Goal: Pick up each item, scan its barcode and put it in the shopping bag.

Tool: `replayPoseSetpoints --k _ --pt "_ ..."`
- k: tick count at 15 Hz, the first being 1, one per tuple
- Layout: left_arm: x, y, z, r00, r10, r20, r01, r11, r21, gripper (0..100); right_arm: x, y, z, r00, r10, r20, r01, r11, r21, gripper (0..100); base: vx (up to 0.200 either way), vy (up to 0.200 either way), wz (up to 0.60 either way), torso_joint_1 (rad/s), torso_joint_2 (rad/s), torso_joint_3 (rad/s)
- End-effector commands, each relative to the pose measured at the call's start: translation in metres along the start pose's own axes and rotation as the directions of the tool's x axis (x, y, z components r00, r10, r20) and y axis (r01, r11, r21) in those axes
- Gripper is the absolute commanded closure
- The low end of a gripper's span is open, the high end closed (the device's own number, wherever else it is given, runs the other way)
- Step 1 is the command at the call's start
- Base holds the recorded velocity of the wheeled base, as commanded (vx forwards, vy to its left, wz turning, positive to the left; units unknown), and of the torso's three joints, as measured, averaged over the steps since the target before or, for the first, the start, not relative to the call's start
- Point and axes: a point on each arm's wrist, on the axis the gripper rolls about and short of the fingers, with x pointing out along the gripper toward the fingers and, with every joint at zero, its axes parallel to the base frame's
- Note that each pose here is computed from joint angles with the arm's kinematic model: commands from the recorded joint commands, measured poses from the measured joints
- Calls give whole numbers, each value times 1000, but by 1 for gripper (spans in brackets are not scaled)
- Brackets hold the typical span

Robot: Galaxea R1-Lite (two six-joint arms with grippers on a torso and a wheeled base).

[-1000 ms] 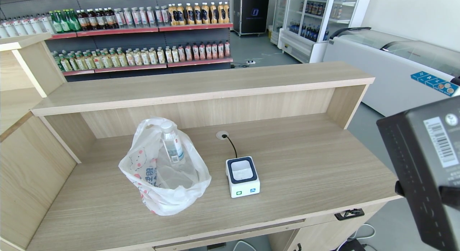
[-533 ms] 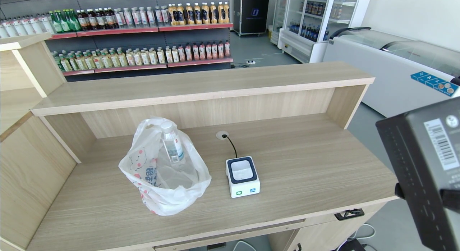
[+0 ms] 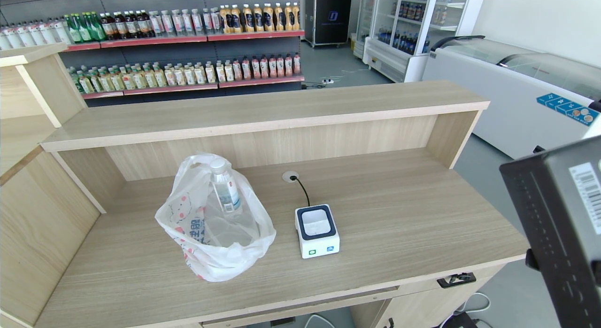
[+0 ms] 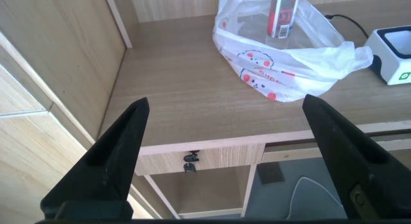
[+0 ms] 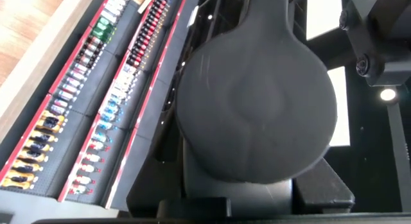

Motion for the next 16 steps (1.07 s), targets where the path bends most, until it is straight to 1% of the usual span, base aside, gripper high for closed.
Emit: replayPoseSetpoints --k 1,4,6,7,8,9,10,11,12,13,14,15,16 --pt "0 0 0 1000 1 0 -1 1000 0 0 0 0 0 1000 -1 -1 1 1000 1 100 0 0 0 0 0 0" --pt "0 0 0 1000 1 0 -1 1000 0 0 0 0 -1 1000 7 -10 -7 1000 25 100 0 0 0 0 0 0" --pt "0 0 0 1000 1 0 -1 1000 0 0 1 2 -2 997 57 -54 -49 988 144 100 0 0 0 0 0 0" --pt "0 0 0 1000 1 0 -1 1000 0 0 0 4 -4 988 114 -105 -87 969 229 100 0 0 0 0 0 0" --pt "0 0 0 1000 1 0 -1 1000 0 0 -1 6 -6 968 182 -170 -121 941 316 100 0 0 0 0 0 0" --pt "0 0 0 1000 1 0 -1 1000 0 0 -3 6 -9 940 242 -240 -136 911 388 100 0 0 0 0 0 0" --pt "0 0 0 1000 1 0 -1 1000 0 0 -6 9 -12 895 315 -316 -134 866 482 100 0 0 0 0 0 0" --pt "0 0 0 1000 1 0 -1 1000 0 0 -7 13 -16 835 392 -385 -86 786 612 100 0 0 0 0 0 0" --pt "0 0 0 1000 1 0 -1 1000 0 0 -8 17 -20 771 456 -445 5 694 720 100 0 0 0 0 0 0" --pt "0 0 0 1000 1 0 -1 1000 0 0 -9 19 -27 682 517 -517 144 599 788 100 0 0 0 0 0 0" --pt "0 0 0 1000 1 -2 -1 1000 0 0 -10 20 -35 574 570 -587 267 548 793 100 0 0 0 0 0 0" --pt "0 0 0 1000 1 0 -1 1000 0 0 -12 27 -43 449 633 -631 352 523 776 100 0 0 0 0 0 0" --pt "0 0 0 1000 1 0 -1 1000 0 0 -6 27 -60 369 656 -658 458 487 743 100 0 0 0 0 0 0"
